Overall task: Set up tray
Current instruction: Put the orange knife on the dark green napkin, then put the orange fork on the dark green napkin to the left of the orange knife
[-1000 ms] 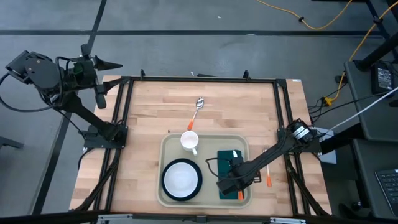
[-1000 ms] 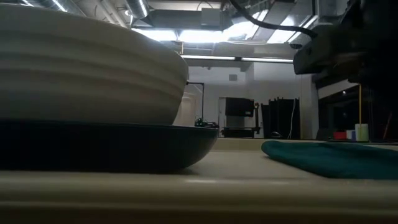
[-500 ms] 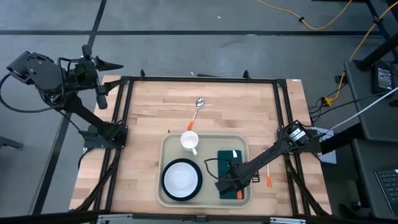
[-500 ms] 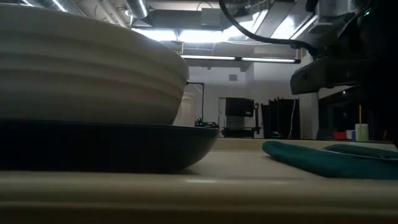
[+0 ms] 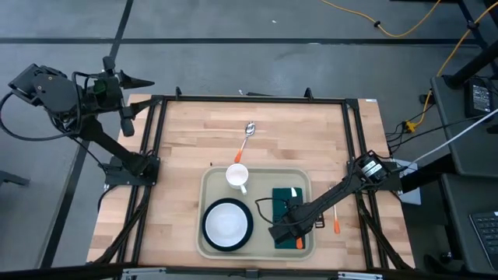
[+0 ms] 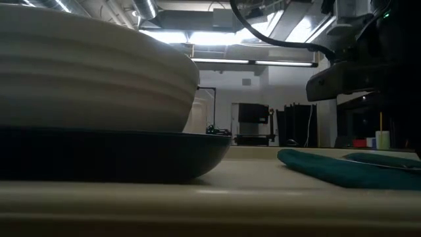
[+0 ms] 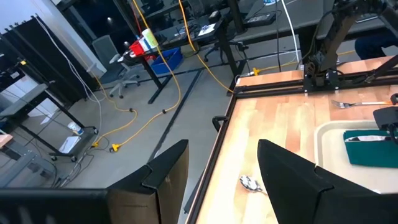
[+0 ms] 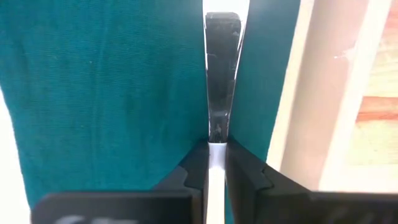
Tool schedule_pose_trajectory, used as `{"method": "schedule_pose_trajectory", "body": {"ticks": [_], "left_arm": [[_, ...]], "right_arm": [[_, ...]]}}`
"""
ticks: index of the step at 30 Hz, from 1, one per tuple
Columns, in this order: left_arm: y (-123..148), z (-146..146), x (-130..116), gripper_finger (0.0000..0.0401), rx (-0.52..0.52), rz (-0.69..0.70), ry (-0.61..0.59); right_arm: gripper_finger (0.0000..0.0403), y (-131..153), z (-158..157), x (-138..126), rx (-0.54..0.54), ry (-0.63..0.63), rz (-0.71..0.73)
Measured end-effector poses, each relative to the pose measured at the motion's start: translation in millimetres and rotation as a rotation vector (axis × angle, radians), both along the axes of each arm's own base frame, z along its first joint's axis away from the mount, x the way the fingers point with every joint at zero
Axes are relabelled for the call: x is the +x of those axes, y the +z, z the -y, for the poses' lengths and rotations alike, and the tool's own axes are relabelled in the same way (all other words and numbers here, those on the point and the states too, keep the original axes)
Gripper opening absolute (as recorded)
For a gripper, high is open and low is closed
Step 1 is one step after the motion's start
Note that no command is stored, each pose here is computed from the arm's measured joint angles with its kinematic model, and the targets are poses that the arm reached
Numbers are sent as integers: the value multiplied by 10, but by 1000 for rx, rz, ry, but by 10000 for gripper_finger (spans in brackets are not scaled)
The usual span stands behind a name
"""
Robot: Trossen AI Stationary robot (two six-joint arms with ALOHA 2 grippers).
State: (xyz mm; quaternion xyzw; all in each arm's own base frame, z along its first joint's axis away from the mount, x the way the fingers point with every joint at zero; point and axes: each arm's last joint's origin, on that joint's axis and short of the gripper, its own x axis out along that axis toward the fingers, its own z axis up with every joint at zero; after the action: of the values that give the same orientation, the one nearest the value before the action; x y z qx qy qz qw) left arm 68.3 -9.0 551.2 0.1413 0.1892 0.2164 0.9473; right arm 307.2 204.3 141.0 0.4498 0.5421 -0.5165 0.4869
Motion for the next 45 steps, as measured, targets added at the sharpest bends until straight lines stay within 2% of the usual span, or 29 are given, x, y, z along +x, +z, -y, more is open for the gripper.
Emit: {"method": "schedule_pose_trajectory", "body": {"ticks": [18,25,29,36,40,45], "left_arm": [[-2,4,1,187,-8,-4,-15],[-2,5,2,187,-10,-4,-19],[-4,10,3,187,-18,-9,-37],[-4,11,4,187,-19,-10,-39],[-6,14,5,187,-23,-12,-48],[-8,19,7,187,-31,-18,-69]], "right_arm": [[91,78,-6,6,-21,-1,-33],[136,200,-37,56,-14,20,-17],[174,411,-59,107,-18,38,-13],[233,1077,-18,146,-181,41,29],[247,1401,6,185,-263,20,210],[249,1497,8,196,-263,-7,255]]}}
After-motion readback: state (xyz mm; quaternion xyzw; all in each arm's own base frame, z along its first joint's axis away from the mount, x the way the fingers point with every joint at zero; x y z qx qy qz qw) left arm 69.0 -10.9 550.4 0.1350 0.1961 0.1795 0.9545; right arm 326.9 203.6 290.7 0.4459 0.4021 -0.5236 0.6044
